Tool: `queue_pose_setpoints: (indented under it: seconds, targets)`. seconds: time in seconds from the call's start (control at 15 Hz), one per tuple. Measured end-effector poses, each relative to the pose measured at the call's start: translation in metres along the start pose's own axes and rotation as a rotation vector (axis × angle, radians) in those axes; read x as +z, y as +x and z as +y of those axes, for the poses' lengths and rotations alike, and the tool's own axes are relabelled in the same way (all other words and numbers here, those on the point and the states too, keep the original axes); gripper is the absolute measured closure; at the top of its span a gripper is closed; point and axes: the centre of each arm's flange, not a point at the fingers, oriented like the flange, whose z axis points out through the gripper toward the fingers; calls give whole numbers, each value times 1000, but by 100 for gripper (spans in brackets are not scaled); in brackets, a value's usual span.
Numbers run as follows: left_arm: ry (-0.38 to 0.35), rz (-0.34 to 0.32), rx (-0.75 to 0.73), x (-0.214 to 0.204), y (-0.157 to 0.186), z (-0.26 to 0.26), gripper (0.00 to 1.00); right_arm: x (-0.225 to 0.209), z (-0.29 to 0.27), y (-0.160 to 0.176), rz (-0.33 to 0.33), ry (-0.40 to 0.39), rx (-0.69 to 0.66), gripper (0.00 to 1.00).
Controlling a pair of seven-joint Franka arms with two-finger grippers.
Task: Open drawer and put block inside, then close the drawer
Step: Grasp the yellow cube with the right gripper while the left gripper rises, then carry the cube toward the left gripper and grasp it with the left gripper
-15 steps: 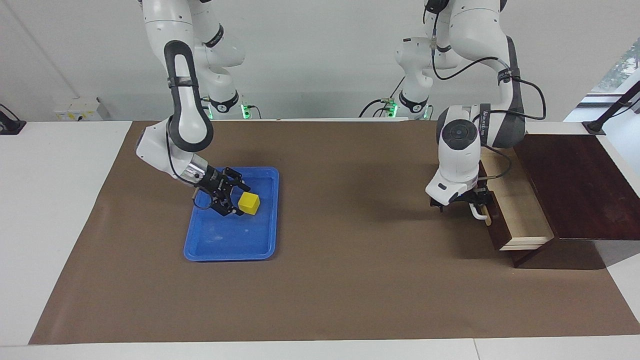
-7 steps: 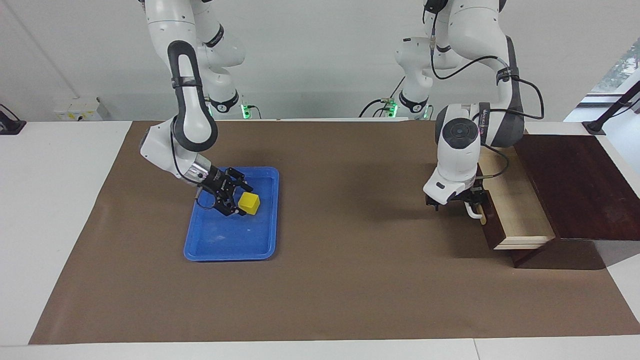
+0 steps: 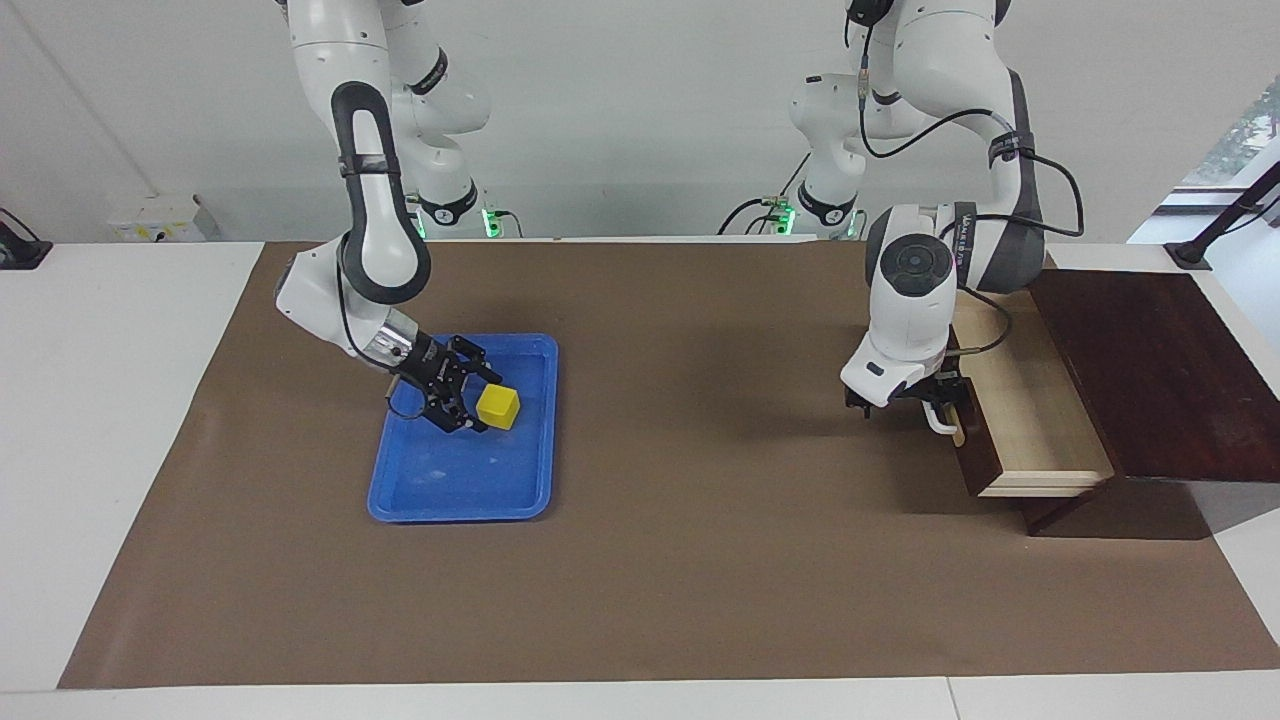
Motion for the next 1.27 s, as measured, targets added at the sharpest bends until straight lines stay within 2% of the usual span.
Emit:
queue_pose_setpoints:
  seconds: [0.2,0.47,0.67,0.74,0.94,1.07,1.27]
  targets:
    - [5,-31,40,-25,1,-8,0,0,1,2,1,0,3,0]
    - [8,-65,26,-84,-3,-28,0,0,1,2,1,-1,4,0]
    - [-57,-76,-16,-122,-8,-31,0,0,1,2,1,-1,5,6]
    - [-94,-78,-68,-135,-10,-31,0,0,1,2,1,-1,5,11]
    - [-212,-85,-305,-166,-13,-27,0,0,1,3,2,0,6,44]
    - [-264,-115,-506,-175,-14,-15,0,0,1,3,2,1,12,45]
    - [-323,-151,-907,-191,-12,16,0,-3,-7,-5,12,28,31,45]
